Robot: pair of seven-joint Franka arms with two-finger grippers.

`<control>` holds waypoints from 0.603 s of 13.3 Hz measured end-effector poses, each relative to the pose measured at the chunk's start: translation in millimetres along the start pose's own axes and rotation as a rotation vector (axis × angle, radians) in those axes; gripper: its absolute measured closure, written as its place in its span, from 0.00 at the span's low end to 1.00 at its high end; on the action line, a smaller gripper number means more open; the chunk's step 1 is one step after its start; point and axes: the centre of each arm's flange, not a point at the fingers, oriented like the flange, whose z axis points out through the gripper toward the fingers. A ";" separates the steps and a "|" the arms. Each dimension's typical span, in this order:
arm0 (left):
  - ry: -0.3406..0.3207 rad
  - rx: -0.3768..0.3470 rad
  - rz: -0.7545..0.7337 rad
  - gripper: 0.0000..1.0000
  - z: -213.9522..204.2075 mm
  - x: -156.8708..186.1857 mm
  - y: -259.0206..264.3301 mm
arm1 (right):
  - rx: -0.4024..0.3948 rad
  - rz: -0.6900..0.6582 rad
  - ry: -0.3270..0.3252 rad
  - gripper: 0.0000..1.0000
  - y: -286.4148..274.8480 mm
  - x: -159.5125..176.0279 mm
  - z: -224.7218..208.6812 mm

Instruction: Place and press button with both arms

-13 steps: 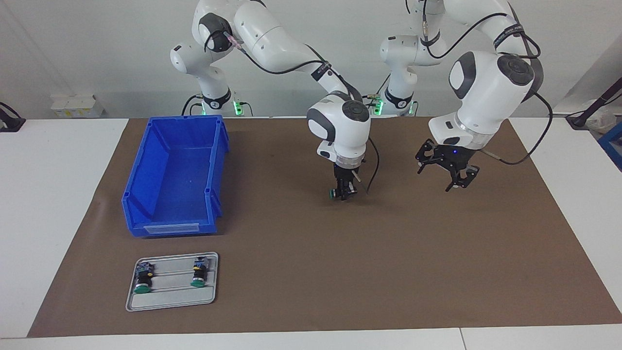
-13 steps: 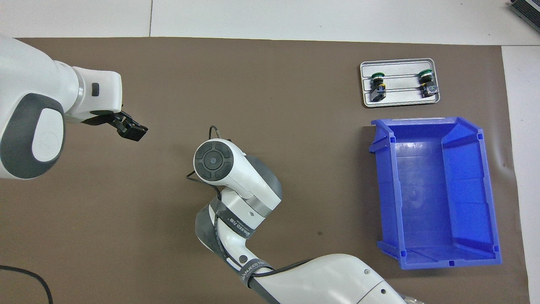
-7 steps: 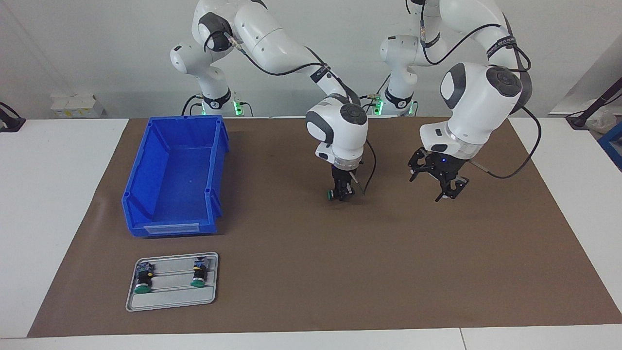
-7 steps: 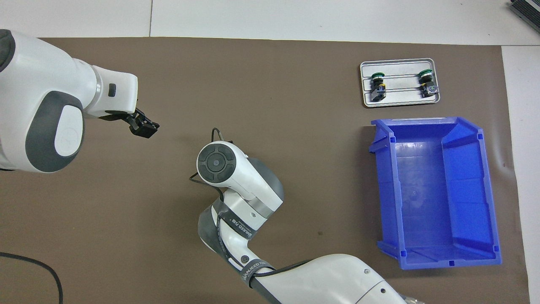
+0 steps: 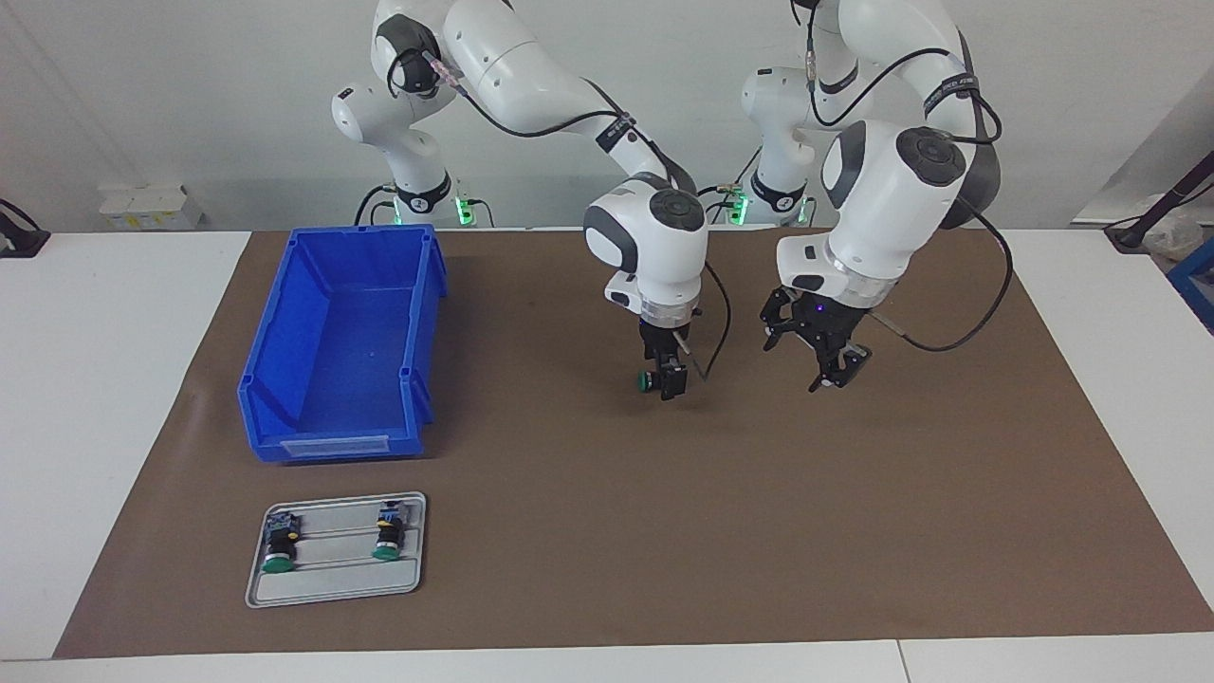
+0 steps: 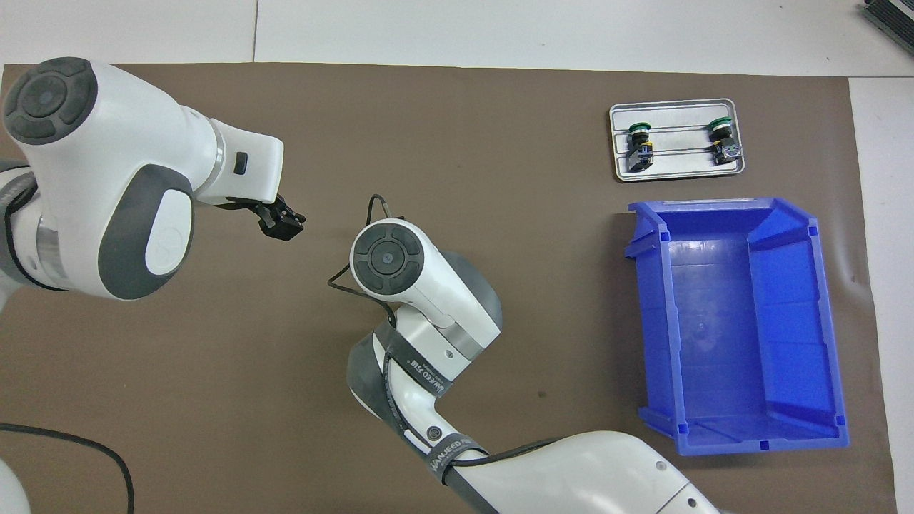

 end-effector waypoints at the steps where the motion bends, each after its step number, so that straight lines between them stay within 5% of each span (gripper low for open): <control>1: -0.004 -0.001 0.010 0.12 3.1 3.7 3.7 | 0.007 -0.016 -0.002 0.06 -1.2 11.7 -10.7; 8: -0.052 0.004 0.181 0.16 61.6 61.8 66.5 | 0.038 -0.048 0.005 0.06 -7.2 131.8 -71.3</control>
